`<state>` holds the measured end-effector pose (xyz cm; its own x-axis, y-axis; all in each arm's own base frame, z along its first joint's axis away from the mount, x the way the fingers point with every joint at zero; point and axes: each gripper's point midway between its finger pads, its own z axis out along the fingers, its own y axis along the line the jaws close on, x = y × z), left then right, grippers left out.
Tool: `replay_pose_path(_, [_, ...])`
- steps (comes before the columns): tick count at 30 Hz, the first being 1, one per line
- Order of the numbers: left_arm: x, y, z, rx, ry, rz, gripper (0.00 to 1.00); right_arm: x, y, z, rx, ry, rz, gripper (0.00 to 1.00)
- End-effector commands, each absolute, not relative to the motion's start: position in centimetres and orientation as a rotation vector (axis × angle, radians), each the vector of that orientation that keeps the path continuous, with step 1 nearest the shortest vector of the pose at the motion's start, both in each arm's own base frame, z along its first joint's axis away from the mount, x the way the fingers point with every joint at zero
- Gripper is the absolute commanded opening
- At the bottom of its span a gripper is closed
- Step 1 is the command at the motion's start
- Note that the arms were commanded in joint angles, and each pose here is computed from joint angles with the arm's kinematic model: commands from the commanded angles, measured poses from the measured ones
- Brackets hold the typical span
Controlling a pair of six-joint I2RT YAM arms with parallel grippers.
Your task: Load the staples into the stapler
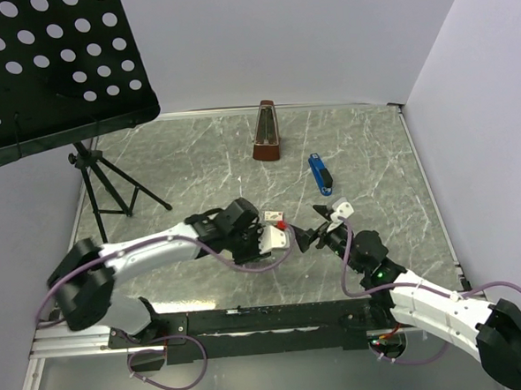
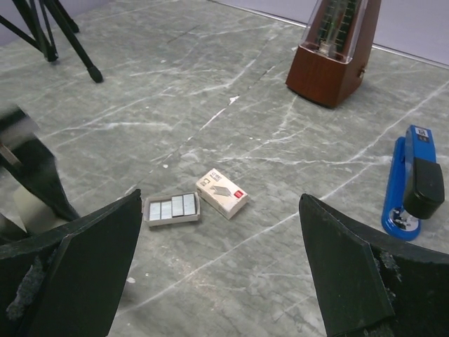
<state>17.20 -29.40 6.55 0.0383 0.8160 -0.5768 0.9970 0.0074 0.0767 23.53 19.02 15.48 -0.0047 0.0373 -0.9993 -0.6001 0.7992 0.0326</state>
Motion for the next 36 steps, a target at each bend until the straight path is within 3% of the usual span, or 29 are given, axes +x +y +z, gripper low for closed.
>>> replay_pose_path(1, [18.3, -31.8, 13.3, 1.594, 1.664, -0.586, 0.01, 23.5, 20.0, 18.7, -0.442, 1.467, 0.617, 1.0])
replay_pose_path(11, [18.9, -32.9, 23.2, 0.996, 1.415, -0.828, 0.01, 22.6, 21.5, 23.7, -0.321, 1.597, 0.81, 0.95])
replay_pose_path(29, [19.1, -33.1, 27.2, 0.717, 1.253, -0.996, 0.01, 22.6, 24.7, 23.7, -0.038, 1.758, 1.053, 0.79])
replay_pose_path(34, [19.0, -32.2, 28.2, 0.67, 1.219, -0.996, 0.01, 23.0, 25.1, 22.3, 0.01, 1.812, 1.031, 0.66])
replay_pose_path(35, [18.9, -32.1, 28.6, 0.659, 1.207, -1.001, 0.01, 23.1, 25.0, 21.8, 0.029, 1.829, 1.024, 0.62])
replay_pose_path(36, [19.0, -31.7, 28.4, 0.646, 1.208, -0.994, 0.01, 23.1, 24.9, 21.6, 0.041, 1.833, 1.021, 0.51])
